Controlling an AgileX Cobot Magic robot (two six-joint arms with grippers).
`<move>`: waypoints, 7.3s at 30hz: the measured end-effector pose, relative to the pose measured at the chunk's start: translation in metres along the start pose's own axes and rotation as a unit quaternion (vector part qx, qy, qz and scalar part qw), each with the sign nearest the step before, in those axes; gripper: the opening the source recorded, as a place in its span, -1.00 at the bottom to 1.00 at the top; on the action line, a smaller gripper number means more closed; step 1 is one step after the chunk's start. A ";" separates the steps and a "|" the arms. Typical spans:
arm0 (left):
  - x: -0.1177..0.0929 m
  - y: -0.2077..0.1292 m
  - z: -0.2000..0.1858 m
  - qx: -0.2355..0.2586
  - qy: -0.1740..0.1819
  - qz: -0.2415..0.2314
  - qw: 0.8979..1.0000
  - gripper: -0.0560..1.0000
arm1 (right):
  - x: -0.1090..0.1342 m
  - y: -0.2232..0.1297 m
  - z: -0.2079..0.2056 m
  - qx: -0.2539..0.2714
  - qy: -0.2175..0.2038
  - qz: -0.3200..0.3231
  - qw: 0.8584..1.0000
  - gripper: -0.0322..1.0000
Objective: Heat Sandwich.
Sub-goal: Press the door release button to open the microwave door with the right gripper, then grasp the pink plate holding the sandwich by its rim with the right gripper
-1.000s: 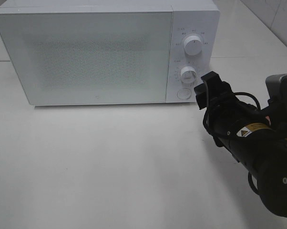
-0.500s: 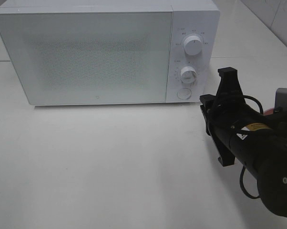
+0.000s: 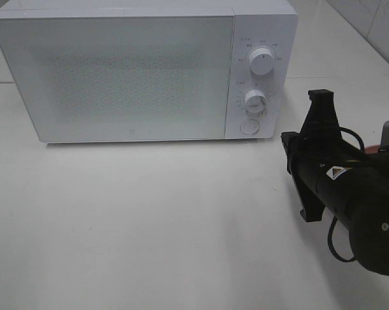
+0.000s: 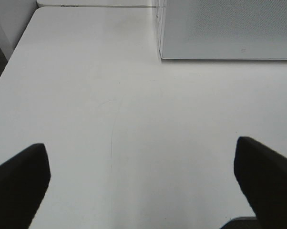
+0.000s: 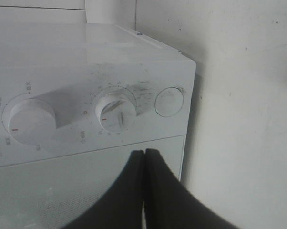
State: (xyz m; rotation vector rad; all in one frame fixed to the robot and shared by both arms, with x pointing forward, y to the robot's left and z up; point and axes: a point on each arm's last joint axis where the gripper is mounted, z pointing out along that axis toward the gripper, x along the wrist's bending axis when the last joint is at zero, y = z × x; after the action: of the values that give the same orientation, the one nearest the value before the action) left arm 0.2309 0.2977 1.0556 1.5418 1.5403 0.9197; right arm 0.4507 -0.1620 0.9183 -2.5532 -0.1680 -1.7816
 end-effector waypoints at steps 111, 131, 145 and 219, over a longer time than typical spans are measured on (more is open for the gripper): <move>0.000 0.000 0.000 0.000 0.000 0.000 1.000 0.98 | -0.012 -0.018 0.157 -0.008 -0.049 0.053 0.997 -0.92; 0.000 0.000 0.000 0.000 0.000 0.000 1.000 0.98 | -0.008 -0.024 0.120 0.030 -0.071 0.038 0.996 -0.92; 0.000 0.000 0.000 0.000 0.000 0.000 1.000 0.98 | 0.010 -0.018 0.080 0.092 -0.130 -0.071 0.985 -0.92; 0.000 0.000 0.000 0.000 0.000 0.000 1.000 0.98 | 0.057 0.087 -0.019 0.350 -0.274 -0.655 0.611 0.82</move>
State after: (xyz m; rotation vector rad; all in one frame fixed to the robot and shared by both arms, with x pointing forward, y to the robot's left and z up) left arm 0.2309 0.2977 1.0556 1.5418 1.5403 0.9197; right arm 0.4613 -0.2458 0.9820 -2.0685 -2.5851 -0.3815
